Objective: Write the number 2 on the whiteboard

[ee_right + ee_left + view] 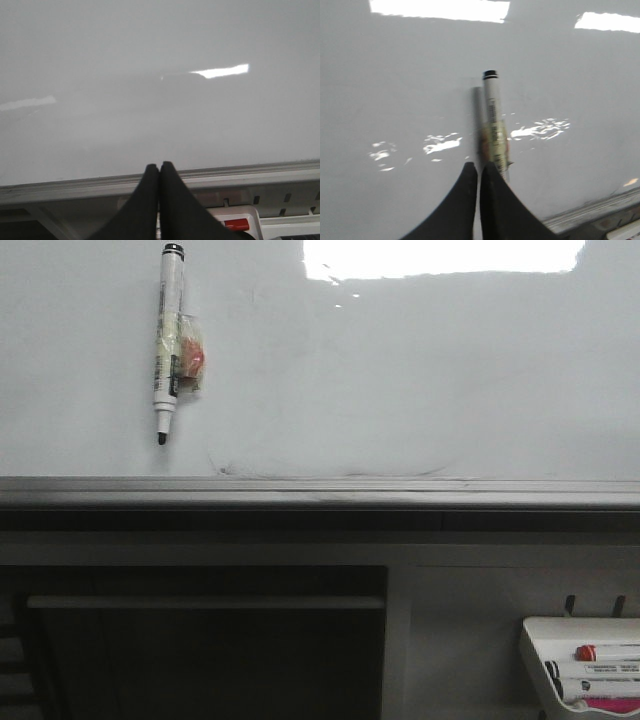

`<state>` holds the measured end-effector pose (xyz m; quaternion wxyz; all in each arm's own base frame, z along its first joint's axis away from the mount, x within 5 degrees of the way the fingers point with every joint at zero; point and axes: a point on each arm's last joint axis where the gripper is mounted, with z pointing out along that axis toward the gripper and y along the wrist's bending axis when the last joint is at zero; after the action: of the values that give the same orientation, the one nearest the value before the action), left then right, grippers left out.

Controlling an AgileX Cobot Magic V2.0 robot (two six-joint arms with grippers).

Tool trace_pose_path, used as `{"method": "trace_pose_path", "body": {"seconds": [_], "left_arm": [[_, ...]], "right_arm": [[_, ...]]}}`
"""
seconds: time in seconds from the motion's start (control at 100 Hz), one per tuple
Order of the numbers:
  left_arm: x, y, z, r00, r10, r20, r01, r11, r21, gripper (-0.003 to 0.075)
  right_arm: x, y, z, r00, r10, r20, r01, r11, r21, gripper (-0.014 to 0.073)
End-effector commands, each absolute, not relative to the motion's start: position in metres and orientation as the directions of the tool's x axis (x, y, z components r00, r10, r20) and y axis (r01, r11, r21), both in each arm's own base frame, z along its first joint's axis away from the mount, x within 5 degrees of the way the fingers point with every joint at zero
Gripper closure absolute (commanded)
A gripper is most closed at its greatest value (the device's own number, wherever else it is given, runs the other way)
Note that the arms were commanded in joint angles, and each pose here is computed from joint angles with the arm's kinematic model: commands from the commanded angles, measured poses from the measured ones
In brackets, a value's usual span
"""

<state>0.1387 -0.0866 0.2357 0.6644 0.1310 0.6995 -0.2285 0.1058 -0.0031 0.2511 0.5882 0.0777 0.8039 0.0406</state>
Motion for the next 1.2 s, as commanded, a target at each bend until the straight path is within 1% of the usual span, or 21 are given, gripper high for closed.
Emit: {"method": "trace_pose_path", "body": {"seconds": [0.0, 0.05, 0.06, 0.09, 0.14, 0.2, 0.21, 0.26, 0.31, 0.35, 0.51, 0.61, 0.68, 0.79, 0.8, 0.85, 0.86, 0.89, 0.99, 1.12, 1.19], "left_arm": [[0.152, -0.109, 0.245, 0.050, -0.228, -0.972, 0.527, 0.833, -0.168, 0.0736], [0.160, -0.120, 0.237, 0.057, -0.219, -0.974, 0.536, 0.830, -0.155, 0.0723], [0.162, -0.123, 0.233, 0.041, -0.204, -0.978, 0.535, 0.832, -0.151, 0.0715], [0.166, -0.127, 0.230, 0.063, -0.209, -0.976, 0.537, 0.831, -0.143, 0.0694], [0.173, -0.134, 0.224, 0.073, -0.219, -0.973, 0.540, 0.829, -0.146, 0.0641], [0.180, -0.140, 0.216, 0.046, -0.241, -0.969, 0.534, 0.826, -0.180, 0.0543], [0.181, -0.140, 0.215, 0.045, -0.245, -0.969, 0.534, 0.825, -0.184, 0.0543], [0.183, -0.141, 0.211, 0.027, -0.263, -0.964, 0.526, 0.824, -0.210, 0.0468], [0.185, -0.142, 0.209, 0.006, -0.263, -0.965, 0.520, 0.825, -0.221, 0.0425], [0.185, -0.142, 0.209, -0.006, -0.257, -0.966, 0.517, 0.826, -0.223, 0.0414], [0.190, -0.147, 0.209, -0.045, -0.231, -0.972, 0.514, 0.829, -0.221, 0.0416], [0.199, -0.155, 0.208, -0.108, -0.157, -0.982, 0.503, 0.843, -0.190, 0.0418], [0.204, -0.158, 0.212, -0.117, -0.143, -0.983, 0.491, 0.852, -0.183, 0.0433], [0.212, -0.157, 0.213, -0.167, -0.168, -0.972, 0.422, 0.878, -0.225, 0.0508], [0.212, -0.158, 0.213, -0.172, -0.158, -0.972, 0.421, 0.880, -0.218, 0.0529], [0.213, -0.159, 0.212, -0.183, -0.116, -0.976, 0.427, 0.885, -0.186, 0.0580], [0.213, -0.159, 0.211, -0.186, -0.110, -0.976, 0.428, 0.885, -0.181, 0.0580], [0.213, -0.159, 0.211, -0.195, -0.086, -0.977, 0.433, 0.886, -0.165, 0.0619], [0.214, -0.161, 0.209, -0.221, -0.063, -0.973, 0.438, 0.885, -0.157, 0.0740], [0.214, -0.161, 0.209, -0.221, -0.063, -0.973, 0.438, 0.885, -0.157, 0.0740], [0.212, -0.163, 0.210, -0.210, -0.056, -0.976, 0.454, 0.878, -0.148, 0.0740]], "right_arm": [[0.111, -0.004, 0.266, -0.232, 0.174, -0.957, 0.070, 0.984, 0.162, 0.0652], [0.110, -0.003, 0.265, -0.247, 0.174, -0.953, 0.071, 0.984, 0.161, 0.0652], [0.110, -0.003, 0.264, -0.250, 0.174, -0.952, 0.071, 0.984, 0.161, 0.0652], [0.110, -0.003, 0.264, -0.252, 0.174, -0.952, 0.072, 0.984, 0.161, 0.0652], [0.110, -0.003, 0.265, -0.252, 0.174, -0.952, 0.072, 0.984, 0.161, 0.0652], [0.110, -0.003, 0.266, -0.248, 0.174, -0.953, 0.071, 0.984, 0.161, 0.0652], [0.110, -0.003, 0.267, -0.245, 0.174, -0.954, 0.070, 0.984, 0.161, 0.0652], [0.110, -0.003, 0.268, -0.241, 0.174, -0.955, 0.070, 0.984, 0.161, 0.0652], [0.110, -0.003, 0.269, -0.239, 0.174, -0.955, 0.070, 0.984, 0.162, 0.0652], [0.110, -0.003, 0.269, -0.240, 0.173, -0.955, 0.067, 0.985, 0.162, 0.0652], [0.110, 0.002, 0.269, -0.247, 0.163, -0.955, 0.026, 0.987, 0.162, 0.0652], [0.110, 0.004, 0.269, -0.250, 0.157, -0.955, 0.004, 0.987, 0.162, 0.0652], [0.110, 0.004, 0.269, -0.249, 0.156, -0.956, 0.000, 0.987, 0.162, 0.0652], [0.110, 0.004, 0.269, -0.249, 0.156, -0.956, 0.000, 0.987, 0.162, 0.0652], [0.110, 0.004, 0.269, -0.249, 0.156, -0.956, 0.000, 0.987, 0.162, 0.0652], [0.110, 0.004, 0.269, -0.249, 0.156, -0.956, 0.000, 0.987, 0.162, 0.0652], [0.110, 0.004, 0.269, -0.249, 0.156, -0.956, 0.000, 0.987, 0.162, 0.0652], [0.110, 0.004, 0.269, -0.249, 0.156, -0.956, 0.000, 0.987, 0.162, 0.0652], [0.110, 0.004, 0.269, -0.252, 0.156, -0.955, 0.000, 0.987, 0.161, 0.0652], [0.110, 0.005, 0.266, -0.285, 0.154, -0.946, 0.001, 0.987, 0.161, 0.0652], [0.109, 0.008, 0.267, -0.286, 0.134, -0.949, -0.032, 0.988, 0.150, 0.0652]]}}
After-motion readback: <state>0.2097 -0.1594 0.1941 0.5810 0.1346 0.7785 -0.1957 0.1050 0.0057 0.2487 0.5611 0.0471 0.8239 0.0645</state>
